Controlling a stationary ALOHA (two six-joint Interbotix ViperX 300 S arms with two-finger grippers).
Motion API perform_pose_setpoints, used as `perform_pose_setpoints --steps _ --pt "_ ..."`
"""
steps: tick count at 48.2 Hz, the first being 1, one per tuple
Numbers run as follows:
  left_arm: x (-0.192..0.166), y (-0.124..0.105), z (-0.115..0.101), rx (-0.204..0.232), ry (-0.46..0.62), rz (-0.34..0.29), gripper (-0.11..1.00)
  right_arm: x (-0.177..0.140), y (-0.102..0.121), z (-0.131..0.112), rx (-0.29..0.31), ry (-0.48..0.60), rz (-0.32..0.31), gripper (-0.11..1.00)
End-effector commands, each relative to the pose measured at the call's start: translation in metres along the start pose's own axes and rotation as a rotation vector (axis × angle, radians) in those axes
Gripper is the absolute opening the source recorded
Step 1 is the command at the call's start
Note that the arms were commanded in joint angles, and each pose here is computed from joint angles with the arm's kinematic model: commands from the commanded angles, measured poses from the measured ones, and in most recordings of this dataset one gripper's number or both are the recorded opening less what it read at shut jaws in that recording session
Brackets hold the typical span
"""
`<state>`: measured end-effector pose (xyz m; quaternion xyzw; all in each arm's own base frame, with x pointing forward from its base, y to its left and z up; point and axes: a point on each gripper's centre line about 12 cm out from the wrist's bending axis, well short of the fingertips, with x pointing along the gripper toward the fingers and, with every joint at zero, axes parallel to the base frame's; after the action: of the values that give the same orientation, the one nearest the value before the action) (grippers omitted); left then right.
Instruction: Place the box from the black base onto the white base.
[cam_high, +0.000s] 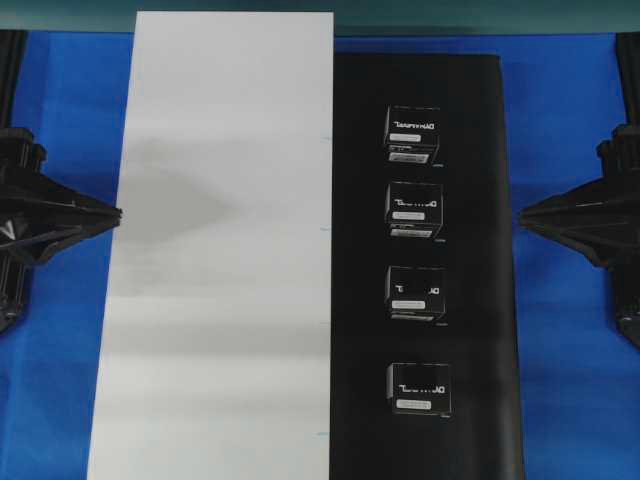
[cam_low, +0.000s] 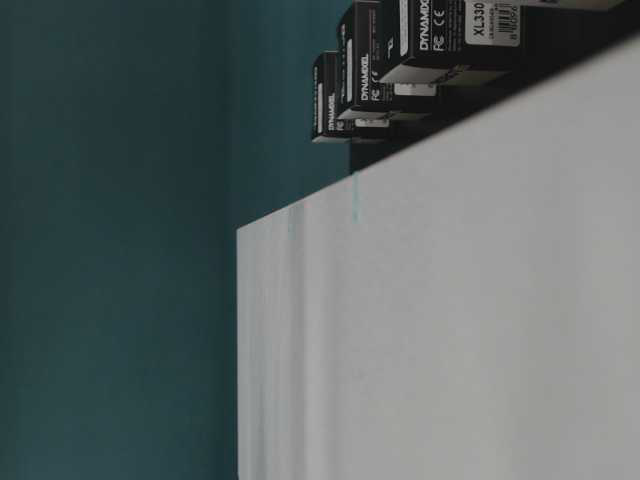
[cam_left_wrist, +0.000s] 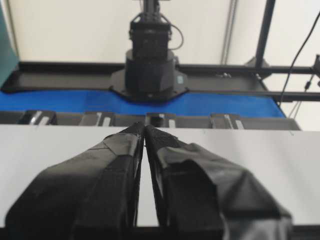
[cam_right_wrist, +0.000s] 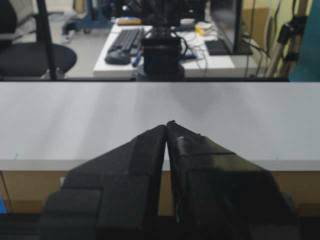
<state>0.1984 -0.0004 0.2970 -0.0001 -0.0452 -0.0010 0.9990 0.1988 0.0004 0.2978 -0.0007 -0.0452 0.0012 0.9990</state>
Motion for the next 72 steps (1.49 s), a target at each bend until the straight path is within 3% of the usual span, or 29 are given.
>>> perform_pose_setpoints --steps 1,5,10,22,35,46,53,59,72 --pt "0.004 0.002 0.021 0.009 -0.041 0.008 0.14 0.001 -0.005 0.006 0.017 -0.019 -0.027 0.14" --pt "0.005 0.005 0.031 0.010 -0.035 0.021 0.05 0.000 -0.013 0.011 0.084 0.005 -0.074 0.18" --pt "0.005 0.006 0.039 0.014 -0.001 0.032 -0.03 -0.003 -0.024 0.015 0.136 0.100 -0.130 0.07" --pt "-0.004 0.007 0.050 0.011 0.003 0.034 -0.04 -0.035 -0.046 0.013 0.156 0.384 -0.286 0.05" --pt "-0.010 0.006 0.059 0.010 -0.018 0.035 -0.04 -0.056 -0.067 0.014 0.159 0.523 -0.455 0.05" --pt "-0.009 0.006 0.058 -0.001 -0.011 0.035 -0.04 -0.047 -0.086 0.028 0.143 0.565 -0.522 0.05" --pt "-0.009 0.006 0.057 -0.018 -0.007 0.035 -0.04 -0.040 -0.109 0.022 0.114 0.640 -0.595 0.07" --pt "-0.009 0.006 0.057 -0.040 -0.005 0.030 -0.04 -0.033 -0.129 0.020 0.113 0.640 -0.638 0.11" --pt "-0.008 0.006 0.055 -0.065 0.000 0.032 -0.04 -0.007 -0.157 -0.010 0.120 0.710 -0.620 0.19"
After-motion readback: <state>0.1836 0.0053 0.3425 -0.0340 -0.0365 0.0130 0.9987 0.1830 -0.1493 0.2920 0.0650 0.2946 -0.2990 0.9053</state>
